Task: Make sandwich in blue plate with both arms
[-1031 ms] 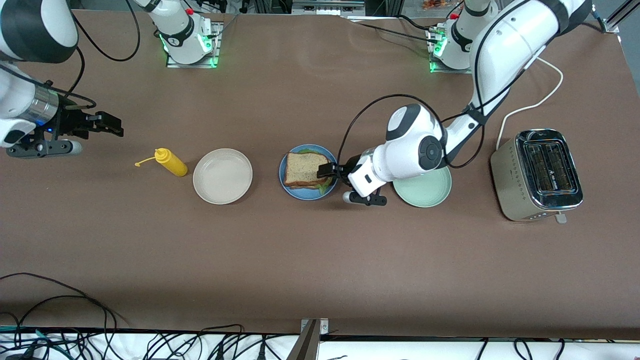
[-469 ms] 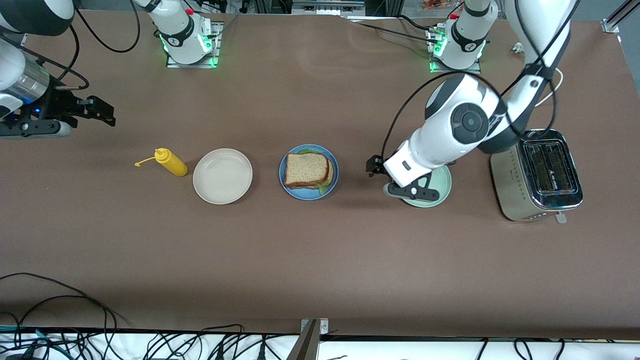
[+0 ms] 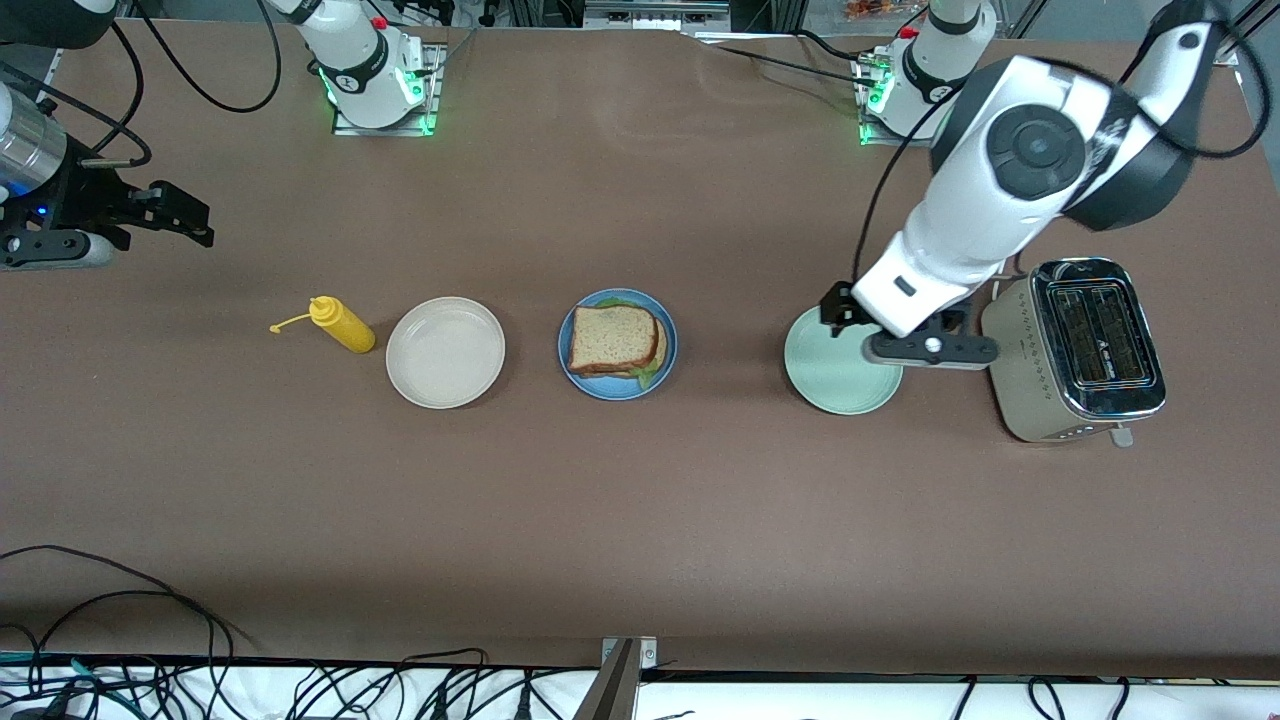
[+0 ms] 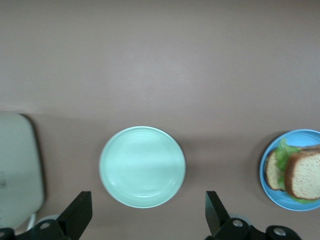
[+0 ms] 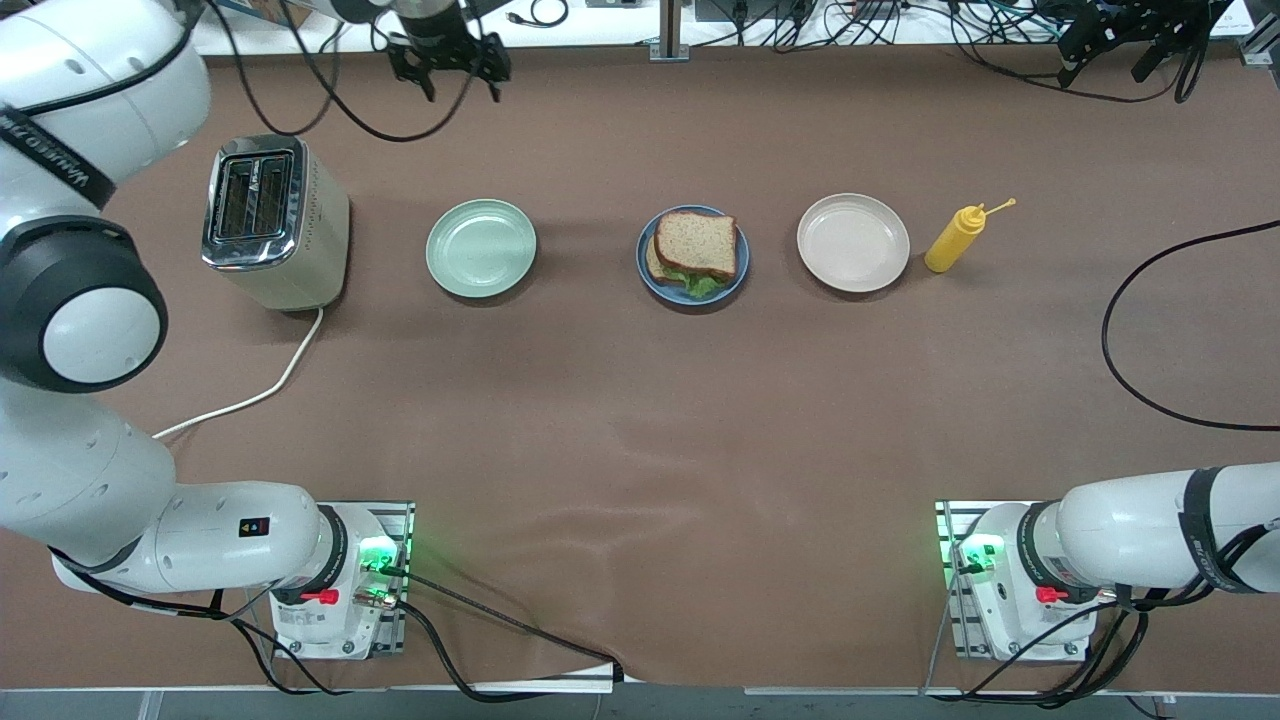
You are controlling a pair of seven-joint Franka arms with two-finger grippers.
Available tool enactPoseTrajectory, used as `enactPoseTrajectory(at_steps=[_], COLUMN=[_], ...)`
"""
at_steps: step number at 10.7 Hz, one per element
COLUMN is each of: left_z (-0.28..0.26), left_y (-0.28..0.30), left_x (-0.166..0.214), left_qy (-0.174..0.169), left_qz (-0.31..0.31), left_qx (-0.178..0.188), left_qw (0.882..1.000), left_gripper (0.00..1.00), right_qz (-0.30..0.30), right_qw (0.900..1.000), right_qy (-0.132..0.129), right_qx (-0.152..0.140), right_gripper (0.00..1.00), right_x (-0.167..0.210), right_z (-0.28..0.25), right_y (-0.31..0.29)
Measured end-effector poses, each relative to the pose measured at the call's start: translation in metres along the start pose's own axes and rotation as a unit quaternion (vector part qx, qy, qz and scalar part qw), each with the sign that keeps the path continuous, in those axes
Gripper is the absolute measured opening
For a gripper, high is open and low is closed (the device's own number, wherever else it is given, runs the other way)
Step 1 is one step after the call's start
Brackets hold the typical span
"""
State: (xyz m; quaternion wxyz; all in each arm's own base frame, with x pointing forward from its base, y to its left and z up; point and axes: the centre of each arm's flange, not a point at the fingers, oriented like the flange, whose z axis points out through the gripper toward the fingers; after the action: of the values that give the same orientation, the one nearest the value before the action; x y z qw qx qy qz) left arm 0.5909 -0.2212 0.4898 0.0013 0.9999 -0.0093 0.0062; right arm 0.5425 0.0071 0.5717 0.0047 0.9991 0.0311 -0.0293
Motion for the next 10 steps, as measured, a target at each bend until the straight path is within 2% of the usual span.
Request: enactPoseTrajectory(at_steps=[3, 4, 6, 10], left_z=[-0.041, -0.059, -0.097, -0.160], left_y=[-0.054, -0.073, -0.118, -0.176], left_x=[-0.001, -0.005, -0.024, -0.073], left_qy=[0.021, 0.022, 0.011, 0.003], left_qz=[-0.008, -0.010, -0.006, -0.004], left_qx=[0.017, 0.006, -0.020, -0.016], left_qw=[1.000, 1.000, 1.000, 1.000], left_gripper=[1.00, 1.00, 1.00, 1.00], right_qz=[0.001, 0.003, 0.006, 0.014], right_qw=[1.000, 1.000, 1.000, 1.000], right_qy=[-0.008, -0.005, 0.003, 0.010], right_qx=[0.000, 0.000, 0.000, 0.000], right_gripper=[1.00, 1.00, 1.00, 1.00], right_x=[-0.004, -0.003, -0.002, -0.002], right_z=[-0.017, -0.021, -0.029, -0.036], right_y=[0.000, 0.001, 0.003, 0.012])
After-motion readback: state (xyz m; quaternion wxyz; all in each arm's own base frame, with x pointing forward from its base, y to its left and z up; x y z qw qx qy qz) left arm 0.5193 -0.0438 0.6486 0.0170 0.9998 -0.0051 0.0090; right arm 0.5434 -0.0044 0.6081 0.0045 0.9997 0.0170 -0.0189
